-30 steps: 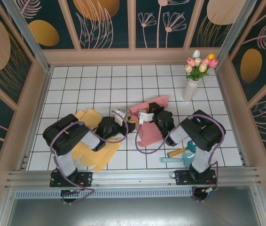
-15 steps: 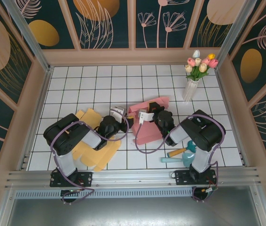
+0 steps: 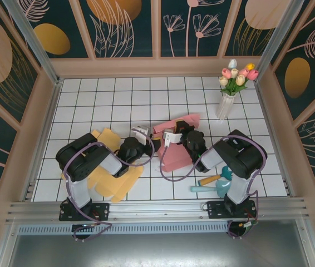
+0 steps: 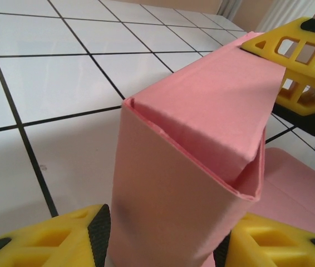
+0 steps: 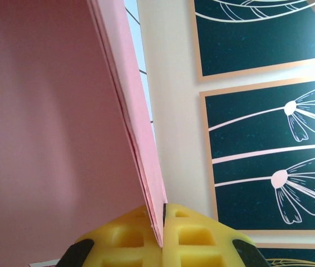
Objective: Fold the paper box
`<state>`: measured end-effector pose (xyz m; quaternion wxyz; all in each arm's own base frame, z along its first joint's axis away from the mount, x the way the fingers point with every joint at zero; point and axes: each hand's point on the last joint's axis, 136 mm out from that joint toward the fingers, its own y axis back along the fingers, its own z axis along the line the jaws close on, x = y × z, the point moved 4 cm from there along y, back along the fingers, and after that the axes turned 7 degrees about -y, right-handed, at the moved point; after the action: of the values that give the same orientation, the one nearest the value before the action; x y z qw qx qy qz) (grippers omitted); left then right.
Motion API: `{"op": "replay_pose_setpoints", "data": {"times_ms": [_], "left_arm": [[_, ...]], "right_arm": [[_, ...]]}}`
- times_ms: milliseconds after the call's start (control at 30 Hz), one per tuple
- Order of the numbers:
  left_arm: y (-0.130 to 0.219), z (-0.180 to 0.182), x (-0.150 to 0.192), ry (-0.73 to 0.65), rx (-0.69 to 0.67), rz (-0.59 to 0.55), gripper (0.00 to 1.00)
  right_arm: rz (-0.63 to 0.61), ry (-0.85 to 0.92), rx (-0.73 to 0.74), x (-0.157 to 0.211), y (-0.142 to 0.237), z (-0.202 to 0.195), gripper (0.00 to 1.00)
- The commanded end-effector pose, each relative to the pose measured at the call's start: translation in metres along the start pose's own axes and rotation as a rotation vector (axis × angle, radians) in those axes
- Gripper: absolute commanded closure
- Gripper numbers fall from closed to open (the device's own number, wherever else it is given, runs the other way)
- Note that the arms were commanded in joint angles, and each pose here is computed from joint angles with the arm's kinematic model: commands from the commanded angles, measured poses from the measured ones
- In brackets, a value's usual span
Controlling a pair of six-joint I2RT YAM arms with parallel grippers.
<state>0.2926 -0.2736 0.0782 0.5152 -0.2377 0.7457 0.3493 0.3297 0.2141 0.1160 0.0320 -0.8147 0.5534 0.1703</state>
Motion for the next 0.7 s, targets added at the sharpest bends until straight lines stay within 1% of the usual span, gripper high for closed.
{"op": "replay_pose_setpoints", "data": {"times_ms": [0, 133, 333, 467, 600, 667], "left_arm": [[-0.008, -0.007, -0.016, 0.021, 0.016, -0.075, 0.48], [-0.014, -0.003, -0.019, 0.031, -0.032, -0.080, 0.48], [-0.024, 0.000, -0.016, 0.038, -0.064, -0.069, 0.48], [-0.028, 0.009, -0.013, 0.036, -0.142, -0.064, 0.49], [-0.026, 0.018, -0.002, 0.005, -0.210, -0.038, 0.53], [-0.024, 0.022, 0.005, -0.011, -0.233, -0.019, 0.60]], "right_arm": [[-0.025, -0.028, -0.093, -0.005, 0.002, 0.022, 1.00], [-0.030, -0.030, -0.095, -0.006, 0.002, 0.024, 1.00], [-0.039, -0.049, -0.098, -0.009, 0.003, 0.025, 1.00], [-0.034, -0.052, -0.100, -0.008, 0.004, 0.025, 1.00], [-0.028, -0.055, -0.107, -0.006, 0.004, 0.026, 1.00], [-0.026, -0.060, -0.112, -0.005, 0.004, 0.025, 1.00]]}}
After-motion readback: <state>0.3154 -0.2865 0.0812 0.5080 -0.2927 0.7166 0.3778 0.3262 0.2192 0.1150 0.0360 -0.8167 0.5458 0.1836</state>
